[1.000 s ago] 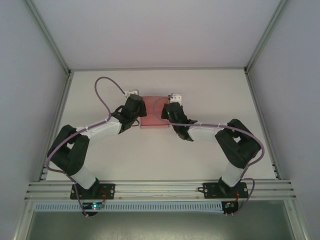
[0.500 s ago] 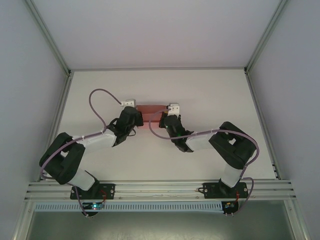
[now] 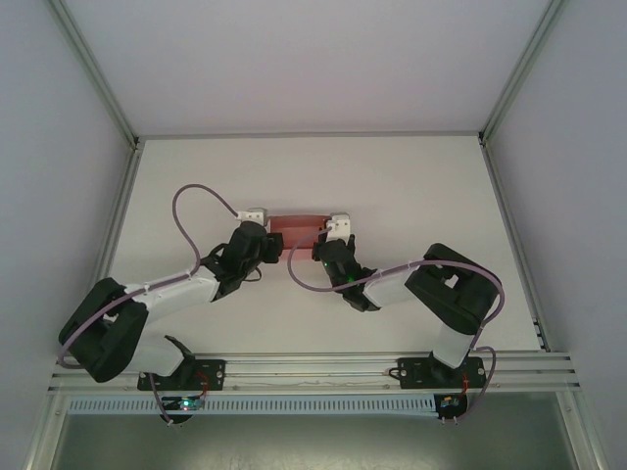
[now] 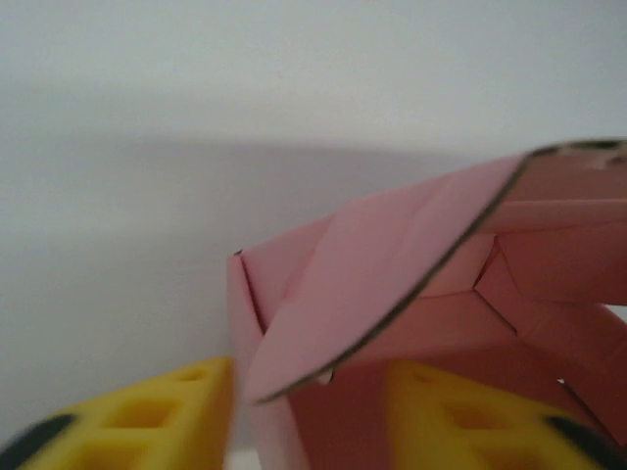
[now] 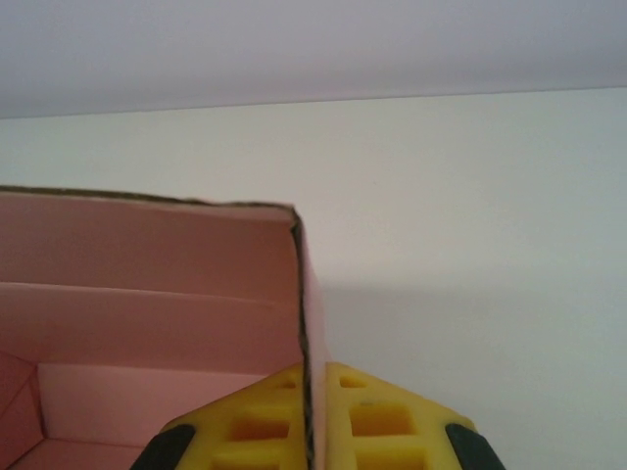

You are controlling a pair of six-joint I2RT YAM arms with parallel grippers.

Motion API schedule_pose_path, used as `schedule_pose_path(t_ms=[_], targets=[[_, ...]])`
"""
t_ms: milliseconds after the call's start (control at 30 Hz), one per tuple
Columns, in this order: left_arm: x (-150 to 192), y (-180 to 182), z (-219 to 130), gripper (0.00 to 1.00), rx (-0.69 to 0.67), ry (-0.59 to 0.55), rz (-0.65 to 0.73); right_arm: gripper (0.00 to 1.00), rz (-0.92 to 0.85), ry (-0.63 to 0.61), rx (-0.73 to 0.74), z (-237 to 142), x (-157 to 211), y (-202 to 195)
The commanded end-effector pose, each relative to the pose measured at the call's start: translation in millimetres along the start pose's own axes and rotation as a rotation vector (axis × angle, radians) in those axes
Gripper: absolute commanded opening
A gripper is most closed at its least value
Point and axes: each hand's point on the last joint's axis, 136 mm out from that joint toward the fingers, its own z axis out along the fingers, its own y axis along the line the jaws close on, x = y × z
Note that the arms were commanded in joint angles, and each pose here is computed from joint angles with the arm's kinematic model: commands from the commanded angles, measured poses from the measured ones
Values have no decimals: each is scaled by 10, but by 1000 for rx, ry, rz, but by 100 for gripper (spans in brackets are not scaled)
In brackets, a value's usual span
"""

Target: Assemble paper box

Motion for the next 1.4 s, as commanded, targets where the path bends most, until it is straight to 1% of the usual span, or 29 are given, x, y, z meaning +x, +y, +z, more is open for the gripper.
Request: schedule_pose_path(t_ms=[0,33,100,133,167,267,333,433,567,767,867,1033,1167,1300,1367], targets=[[48,74,-135,55,-47,18,18,0,-46,22,50,-49,154,-136],[36,76,-174,61,-48,16,14,0,-52,23,46,-58,156,-134],[5,69,-261,75,-45,13,9,0,-68,23,37,-72,150,-123],[-15,70,-315,86,-47,14,0,0,-82,20,33,-80,142,-108],[-35,57,-364,99,-42,13,-5,1,-96,18,30,-89,138,-94],[-113,50,-533,100,-51,22,-49,3,-125,11,15,-114,148,-57],[-156,21,-640,100,-49,41,-69,4,-129,-1,7,-123,120,-42],[-222,50,-750,100,-82,47,-112,6,-136,-16,-8,-152,35,-5],[-314,123,-831,100,-134,25,-167,9,-140,-14,-37,-168,-20,53],[-485,140,-881,100,-162,24,-295,9,-159,7,-45,-180,143,46],[-530,165,-825,100,-158,31,-336,8,-189,7,-54,-209,228,79],[-546,230,-610,100,-123,66,-403,8,-249,2,-71,-263,358,138],[-474,275,-364,100,-70,142,-469,7,-276,-8,-76,-292,386,128],[-382,326,-187,100,-52,172,-519,7,-282,15,-108,-284,482,172],[-326,319,-133,100,-45,192,-522,7,-280,21,-106,-286,519,165]])
